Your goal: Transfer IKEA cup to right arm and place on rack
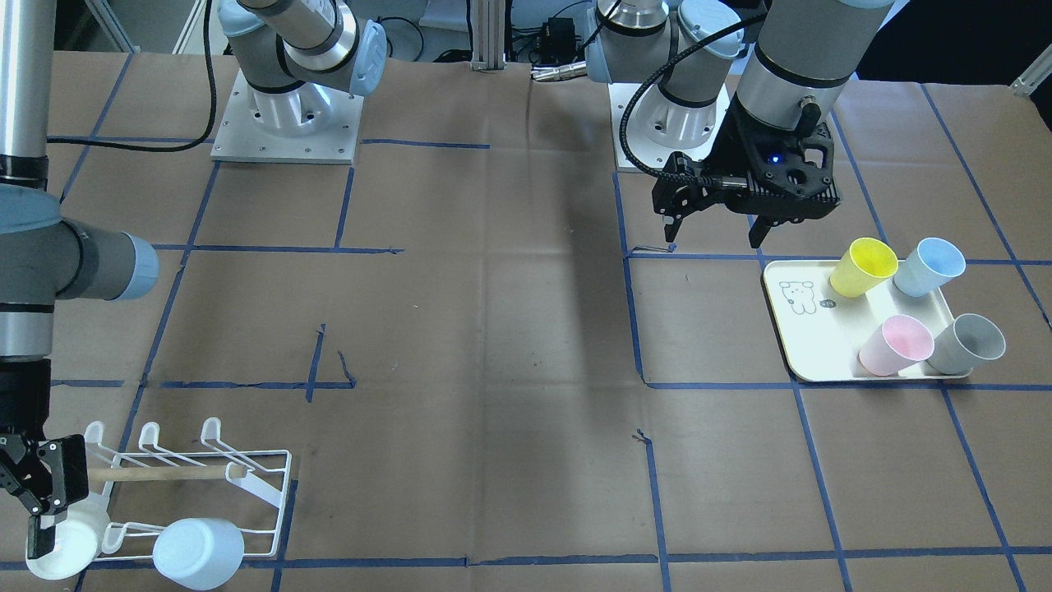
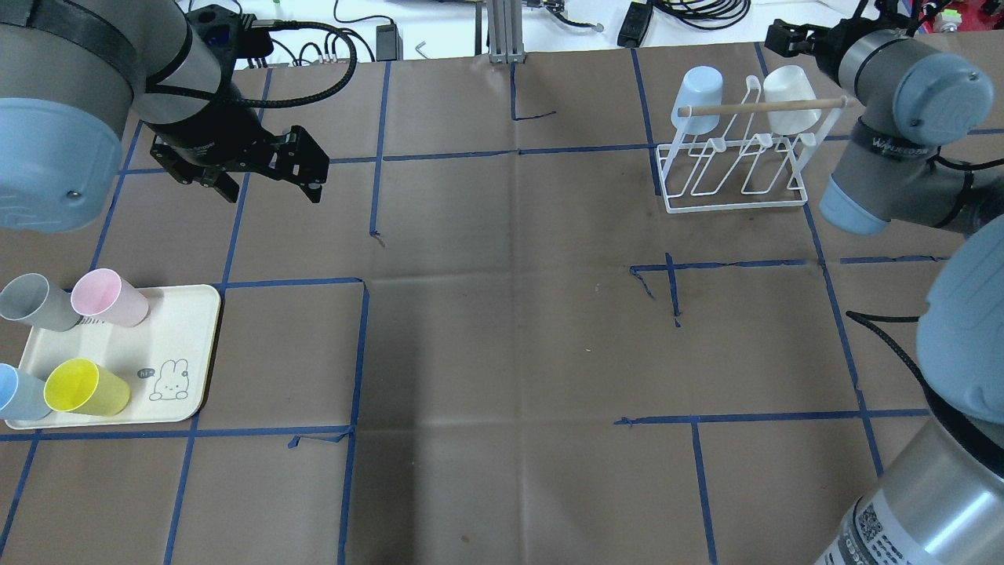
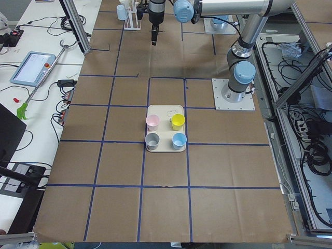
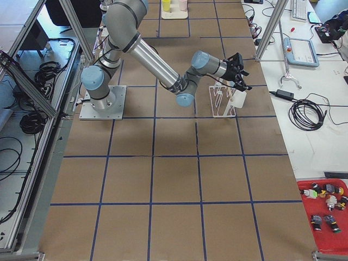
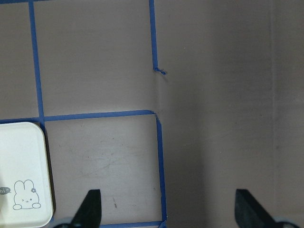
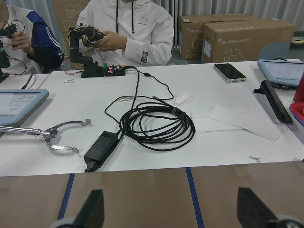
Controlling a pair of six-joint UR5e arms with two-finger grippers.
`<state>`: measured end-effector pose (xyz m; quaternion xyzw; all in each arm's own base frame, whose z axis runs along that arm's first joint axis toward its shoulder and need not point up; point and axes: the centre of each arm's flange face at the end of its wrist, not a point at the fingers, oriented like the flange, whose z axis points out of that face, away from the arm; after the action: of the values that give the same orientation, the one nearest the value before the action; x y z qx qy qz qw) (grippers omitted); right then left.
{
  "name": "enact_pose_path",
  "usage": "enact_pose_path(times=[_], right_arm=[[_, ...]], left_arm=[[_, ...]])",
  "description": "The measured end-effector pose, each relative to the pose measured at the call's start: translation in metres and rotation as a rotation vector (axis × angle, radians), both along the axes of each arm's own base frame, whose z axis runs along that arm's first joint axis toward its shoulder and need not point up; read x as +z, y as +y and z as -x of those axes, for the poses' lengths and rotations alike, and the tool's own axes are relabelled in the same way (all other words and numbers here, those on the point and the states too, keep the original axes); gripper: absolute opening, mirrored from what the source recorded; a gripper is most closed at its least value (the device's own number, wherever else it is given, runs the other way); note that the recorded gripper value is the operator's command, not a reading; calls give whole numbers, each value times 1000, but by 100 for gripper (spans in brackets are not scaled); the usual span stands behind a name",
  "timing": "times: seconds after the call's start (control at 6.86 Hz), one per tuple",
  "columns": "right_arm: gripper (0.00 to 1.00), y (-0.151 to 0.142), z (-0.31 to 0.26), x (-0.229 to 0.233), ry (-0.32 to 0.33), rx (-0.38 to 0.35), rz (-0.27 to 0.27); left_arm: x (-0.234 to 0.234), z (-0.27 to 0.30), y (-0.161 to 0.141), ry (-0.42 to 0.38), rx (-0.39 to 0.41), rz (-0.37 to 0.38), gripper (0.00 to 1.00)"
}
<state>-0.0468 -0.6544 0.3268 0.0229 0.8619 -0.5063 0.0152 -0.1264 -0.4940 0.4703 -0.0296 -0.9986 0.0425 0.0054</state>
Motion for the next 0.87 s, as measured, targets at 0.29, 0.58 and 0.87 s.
enact_pose_path(times=[0.29, 0.58, 0.87], right_arm=[[100, 17, -7, 48, -39, 4, -141], [100, 27, -18, 67, -67, 6, -259], [100, 61, -65, 103, -93, 13, -574]], left_arm=[[-1, 0, -1, 0, 0, -1, 100], [-2, 0, -1, 1, 0, -3, 100], [-3, 0, -1, 1, 0, -6, 100]])
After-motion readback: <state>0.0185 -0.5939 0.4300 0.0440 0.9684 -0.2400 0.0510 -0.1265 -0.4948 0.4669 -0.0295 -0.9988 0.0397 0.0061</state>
